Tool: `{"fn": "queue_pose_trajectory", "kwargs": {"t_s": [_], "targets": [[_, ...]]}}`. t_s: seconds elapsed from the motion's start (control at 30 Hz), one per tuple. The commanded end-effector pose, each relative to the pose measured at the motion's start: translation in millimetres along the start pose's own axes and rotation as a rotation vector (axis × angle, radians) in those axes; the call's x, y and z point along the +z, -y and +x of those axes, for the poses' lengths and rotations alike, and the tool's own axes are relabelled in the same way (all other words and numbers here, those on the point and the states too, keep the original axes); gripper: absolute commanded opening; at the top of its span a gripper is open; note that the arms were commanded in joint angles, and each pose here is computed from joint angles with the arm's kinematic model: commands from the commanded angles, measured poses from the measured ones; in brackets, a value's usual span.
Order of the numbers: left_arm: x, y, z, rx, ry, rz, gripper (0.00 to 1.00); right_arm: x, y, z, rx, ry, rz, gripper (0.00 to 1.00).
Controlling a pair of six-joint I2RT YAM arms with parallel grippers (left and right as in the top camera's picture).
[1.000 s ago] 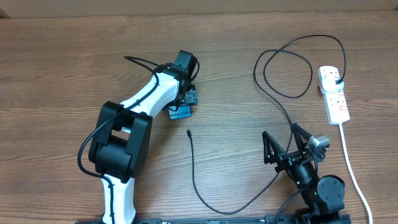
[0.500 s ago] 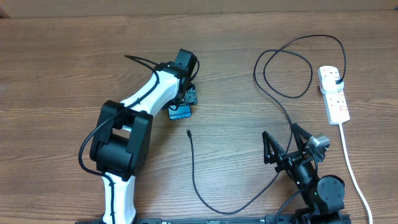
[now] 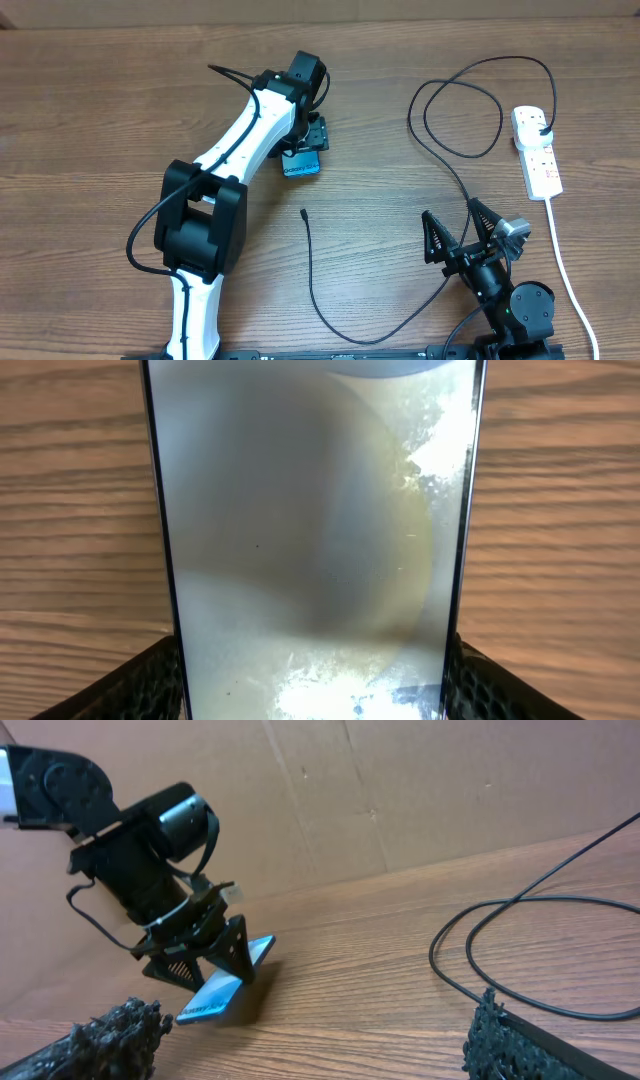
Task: Plug charger to phone and switch on socket
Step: 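Lift the phone upright with the left gripper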
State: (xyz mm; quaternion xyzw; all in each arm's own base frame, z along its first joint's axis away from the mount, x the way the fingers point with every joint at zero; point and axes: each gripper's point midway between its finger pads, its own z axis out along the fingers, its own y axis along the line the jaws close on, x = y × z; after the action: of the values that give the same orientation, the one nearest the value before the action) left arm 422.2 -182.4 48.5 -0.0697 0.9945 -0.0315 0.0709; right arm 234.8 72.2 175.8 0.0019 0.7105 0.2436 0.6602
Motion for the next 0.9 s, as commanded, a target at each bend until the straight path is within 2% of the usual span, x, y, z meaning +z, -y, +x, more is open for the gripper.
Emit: {"fn": "queue_pose_trajectory", "kwargs": {"t_s": [0.0, 0.07, 0.17, 0.4, 0.87], "targets": [[-20.4, 35.8, 0.2, 0.026, 0.001, 0.105, 0.31, 0.2, 0.2, 2.4, 0.000, 0.000, -0.004, 1.00], [-24.8, 42.5, 7.1, 0.037, -0.023, 0.120, 0.25, 0.2, 0.2, 2.4, 0.000, 0.000, -0.004, 1.00], [-29.2, 46.0, 21.5, 0.012, -0.093, 0.144, 0.04, 0.2, 0.2, 2.4, 0.000, 0.000, -0.004, 1.00], [-35.1, 45.9, 41.9, -0.072, -0.233, 0.210, 0.04, 0.2, 0.2, 2.4, 0.000, 0.000, -0.004, 1.00], [-51.5, 20.1, 49.9, -0.227, -0.425, 0.320, 0.04, 0.2, 0.2, 2.4, 0.000, 0.000, -0.004, 1.00]]}}
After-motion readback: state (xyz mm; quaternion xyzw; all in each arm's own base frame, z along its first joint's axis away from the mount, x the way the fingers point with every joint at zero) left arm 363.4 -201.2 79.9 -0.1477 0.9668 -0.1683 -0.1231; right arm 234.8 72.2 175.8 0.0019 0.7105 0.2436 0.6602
